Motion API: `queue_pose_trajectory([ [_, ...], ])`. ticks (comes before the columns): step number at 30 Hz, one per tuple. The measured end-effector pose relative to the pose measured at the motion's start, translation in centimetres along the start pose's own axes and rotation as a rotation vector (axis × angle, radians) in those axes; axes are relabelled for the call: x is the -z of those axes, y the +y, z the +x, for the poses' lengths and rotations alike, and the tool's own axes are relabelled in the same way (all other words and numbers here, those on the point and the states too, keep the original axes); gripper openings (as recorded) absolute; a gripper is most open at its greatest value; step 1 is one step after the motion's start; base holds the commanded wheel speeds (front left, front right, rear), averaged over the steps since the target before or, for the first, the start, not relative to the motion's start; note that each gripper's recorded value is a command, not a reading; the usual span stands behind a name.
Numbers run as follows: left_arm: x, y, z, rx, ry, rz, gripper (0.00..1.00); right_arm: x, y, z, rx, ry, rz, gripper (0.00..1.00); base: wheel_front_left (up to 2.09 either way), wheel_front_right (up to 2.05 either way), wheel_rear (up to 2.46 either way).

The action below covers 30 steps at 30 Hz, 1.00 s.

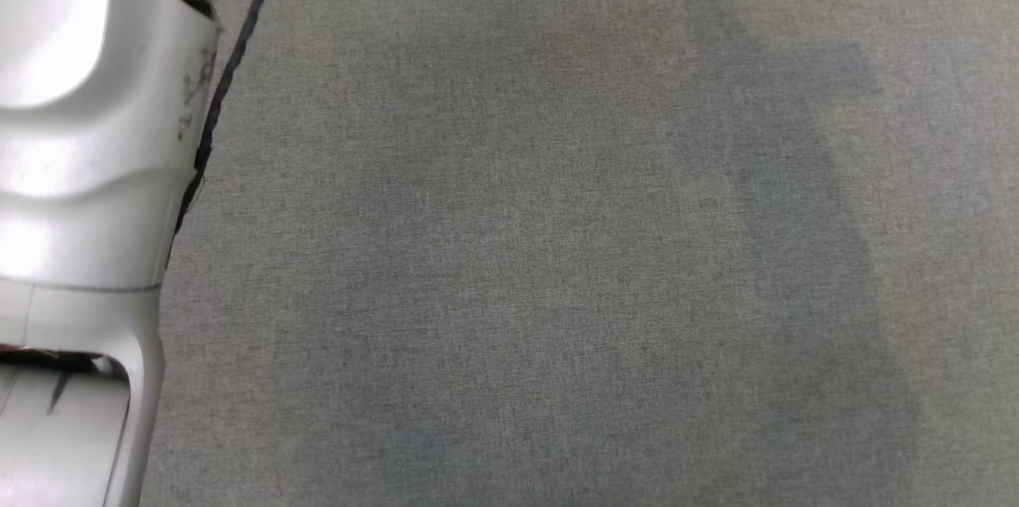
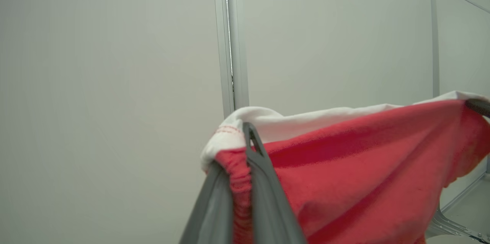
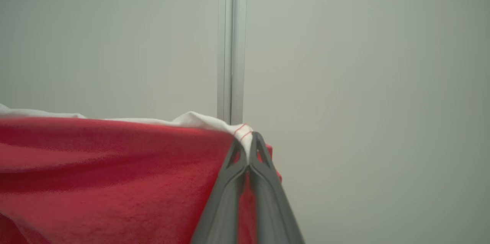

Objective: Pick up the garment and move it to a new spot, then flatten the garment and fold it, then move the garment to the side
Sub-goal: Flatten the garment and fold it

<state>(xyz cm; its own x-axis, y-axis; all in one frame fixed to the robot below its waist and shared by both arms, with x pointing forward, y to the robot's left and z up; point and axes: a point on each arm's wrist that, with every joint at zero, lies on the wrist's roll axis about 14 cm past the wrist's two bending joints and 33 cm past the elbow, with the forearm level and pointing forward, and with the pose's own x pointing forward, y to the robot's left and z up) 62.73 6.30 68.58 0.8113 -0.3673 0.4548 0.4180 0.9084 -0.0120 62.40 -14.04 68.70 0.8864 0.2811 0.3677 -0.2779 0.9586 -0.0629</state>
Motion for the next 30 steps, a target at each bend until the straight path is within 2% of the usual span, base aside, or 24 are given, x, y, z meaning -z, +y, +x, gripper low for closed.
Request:
queue_pose_trajectory([
  [5, 4.8, 1.0, -0.4, -0.041, 0.133, -0.029, 0.0, 4.1, 1.8, 1.0, -0.037, 0.096, -0.002, 0.0, 0.0, 0.0, 0.0],
  [9, 9.3, 1.3, -2.6, -0.079, 0.243, -0.085, 0.0, 9.9, 3.5, -0.8, -0.064, 0.238, 0.022, 0.0, 0.0, 0.0, 0.0],
  [14, 16.4, 1.1, -9.3, -0.151, 0.433, -0.175, 0.0, 18.0, 5.7, -6.6, -0.077, 0.444, 0.088, 0.0, 0.0, 0.0, 0.0],
  [18, 18.9, 0.6, -13.9, -0.202, 0.512, -0.228, 0.0, 22.0, 7.1, -11.7, -0.059, 0.558, 0.17, 0.0, 0.0, 0.0, 0.0],
  [21, 19.2, -0.4, -16.5, -0.205, 0.527, -0.245, 0.0, 23.3, 7.9, -15.0, -0.041, 0.606, 0.23, 0.0, 0.0, 0.0, 0.0],
  [30, 16.2, -2.8, -23.4, -0.223, 0.505, -0.274, 0.0, 20.5, 7.9, -21.9, 0.026, 0.553, 0.308, 0.0, 0.0, 0.0, 0.0],
])
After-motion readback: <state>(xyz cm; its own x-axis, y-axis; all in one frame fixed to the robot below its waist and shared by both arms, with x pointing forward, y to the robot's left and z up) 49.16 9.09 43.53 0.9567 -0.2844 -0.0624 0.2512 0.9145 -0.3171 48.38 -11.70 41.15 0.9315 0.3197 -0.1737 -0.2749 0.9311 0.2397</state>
